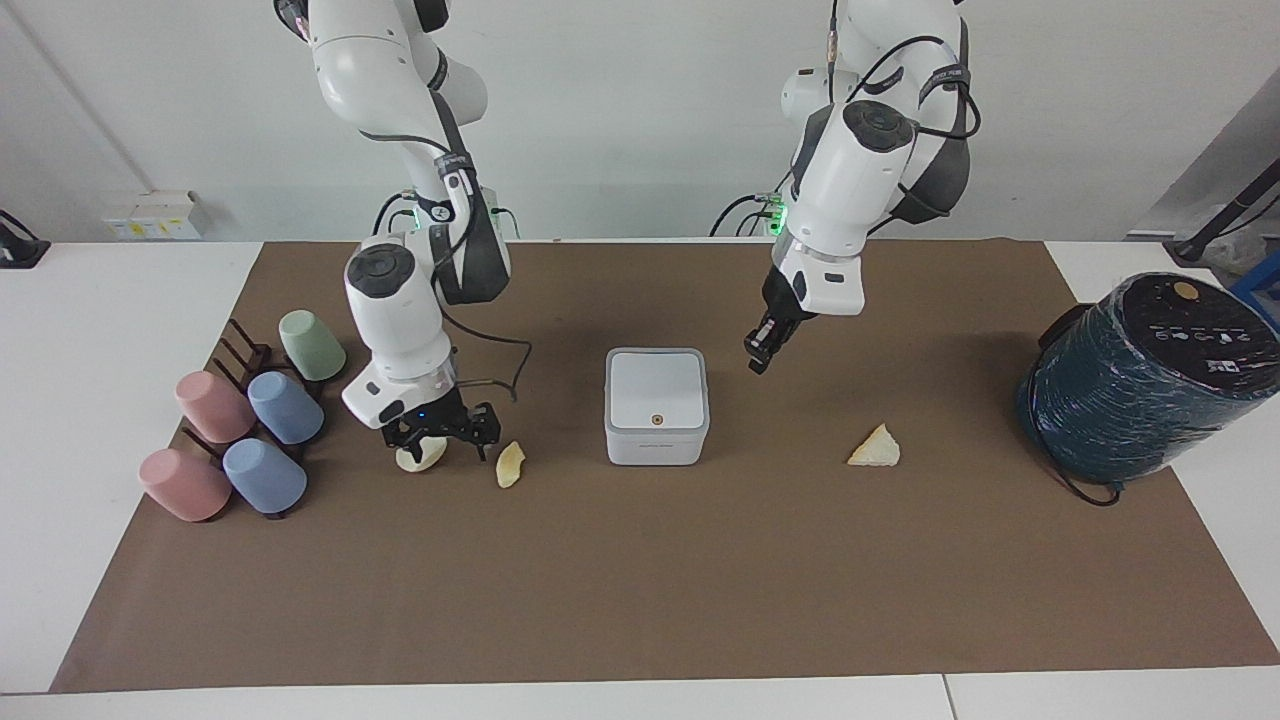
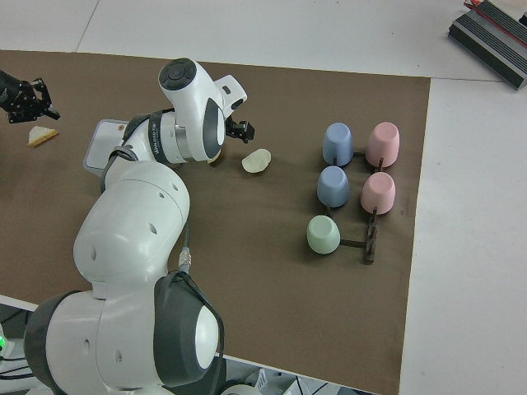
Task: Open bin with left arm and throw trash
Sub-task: 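Reach the left gripper and the right gripper to the white bin lid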
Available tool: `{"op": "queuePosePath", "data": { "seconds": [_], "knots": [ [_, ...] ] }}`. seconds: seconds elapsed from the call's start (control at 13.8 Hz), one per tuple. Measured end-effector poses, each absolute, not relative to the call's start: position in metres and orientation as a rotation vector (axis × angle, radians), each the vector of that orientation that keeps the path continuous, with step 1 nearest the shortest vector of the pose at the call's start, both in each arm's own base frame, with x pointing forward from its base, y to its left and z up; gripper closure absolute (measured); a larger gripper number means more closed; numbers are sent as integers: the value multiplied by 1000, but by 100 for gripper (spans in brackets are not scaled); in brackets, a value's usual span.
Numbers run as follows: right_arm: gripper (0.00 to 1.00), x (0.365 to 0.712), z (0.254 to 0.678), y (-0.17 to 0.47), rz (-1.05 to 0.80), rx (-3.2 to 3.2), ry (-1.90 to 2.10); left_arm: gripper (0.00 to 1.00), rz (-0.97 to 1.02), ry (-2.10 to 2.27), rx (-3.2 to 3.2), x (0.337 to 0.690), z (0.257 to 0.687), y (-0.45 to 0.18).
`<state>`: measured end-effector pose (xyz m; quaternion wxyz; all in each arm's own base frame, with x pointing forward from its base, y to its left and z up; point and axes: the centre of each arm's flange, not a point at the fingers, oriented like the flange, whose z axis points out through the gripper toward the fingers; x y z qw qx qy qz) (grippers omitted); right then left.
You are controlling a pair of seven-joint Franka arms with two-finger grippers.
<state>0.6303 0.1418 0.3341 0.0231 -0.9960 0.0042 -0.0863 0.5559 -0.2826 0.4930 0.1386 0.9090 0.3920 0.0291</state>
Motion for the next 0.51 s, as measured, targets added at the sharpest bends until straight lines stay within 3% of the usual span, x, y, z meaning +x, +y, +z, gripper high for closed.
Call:
{"op": "queuePosePath", "data": {
  "seconds": [0.43, 0.51],
  "knots": [
    [0, 628, 291, 171, -238, -3047, 17, 99, 112, 1323, 2409, 569, 482, -299],
    [9, 628, 289, 170, -233, -3048, 17, 99, 110, 1347, 2384, 568, 476, -306]
  ]
}}
